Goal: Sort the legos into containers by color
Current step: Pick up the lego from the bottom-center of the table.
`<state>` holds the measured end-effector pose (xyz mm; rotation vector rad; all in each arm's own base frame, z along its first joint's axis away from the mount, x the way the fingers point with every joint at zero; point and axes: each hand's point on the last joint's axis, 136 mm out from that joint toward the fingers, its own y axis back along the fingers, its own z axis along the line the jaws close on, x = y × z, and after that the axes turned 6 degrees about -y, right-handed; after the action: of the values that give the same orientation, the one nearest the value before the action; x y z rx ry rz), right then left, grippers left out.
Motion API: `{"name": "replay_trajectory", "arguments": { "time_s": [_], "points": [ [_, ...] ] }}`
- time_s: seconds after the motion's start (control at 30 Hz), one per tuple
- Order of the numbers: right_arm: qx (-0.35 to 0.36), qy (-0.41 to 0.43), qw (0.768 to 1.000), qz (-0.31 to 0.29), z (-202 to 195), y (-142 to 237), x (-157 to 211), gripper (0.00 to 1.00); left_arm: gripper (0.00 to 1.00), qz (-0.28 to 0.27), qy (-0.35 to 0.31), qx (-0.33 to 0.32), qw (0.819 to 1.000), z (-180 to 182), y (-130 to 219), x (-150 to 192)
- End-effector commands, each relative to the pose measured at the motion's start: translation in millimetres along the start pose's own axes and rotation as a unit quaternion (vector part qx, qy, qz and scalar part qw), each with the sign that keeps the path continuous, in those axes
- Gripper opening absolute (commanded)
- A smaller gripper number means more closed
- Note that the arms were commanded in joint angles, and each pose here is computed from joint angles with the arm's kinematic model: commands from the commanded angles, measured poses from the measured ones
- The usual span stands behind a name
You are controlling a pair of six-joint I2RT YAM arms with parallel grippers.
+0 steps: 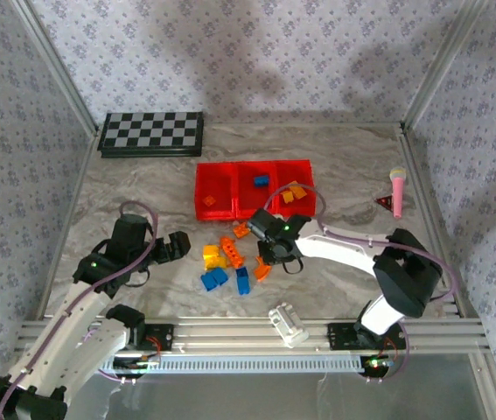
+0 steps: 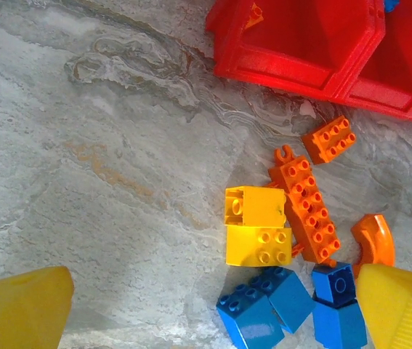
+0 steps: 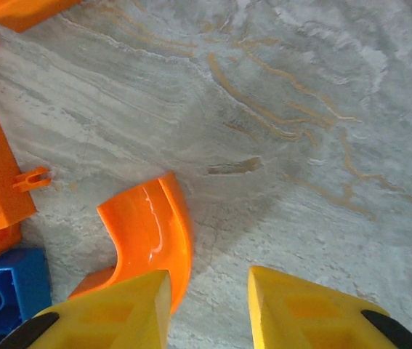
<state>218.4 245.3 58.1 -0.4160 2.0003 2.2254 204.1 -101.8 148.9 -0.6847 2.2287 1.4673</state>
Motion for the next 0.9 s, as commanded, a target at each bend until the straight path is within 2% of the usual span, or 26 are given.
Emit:
{"name": "replay_trajectory", "arguments": {
  "time_s": [0.0,0.27,0.6,0.87],
  "points": [
    [-0.001,0.006,1.0,0.009,5,-8,-1,0.34,1.0,-0.012,-0.001,0.016,1.0,-7,6,-7],
    [0.022,0.02,0.999,0.029,-2,-27,3,0.31,1.0,-0.014,0.003,0.015,1.0,-6,7,-6],
    [0.011,0.013,0.999,0.029,3,-37,-2,0.25,1.0,-0.015,0.008,0.009,1.0,-3,6,-5],
    [-0.008,0.009,0.999,0.04,10,-38,0,0.26,1.0,-0.016,0.009,0.008,1.0,-2,7,-5]
  ]
}}
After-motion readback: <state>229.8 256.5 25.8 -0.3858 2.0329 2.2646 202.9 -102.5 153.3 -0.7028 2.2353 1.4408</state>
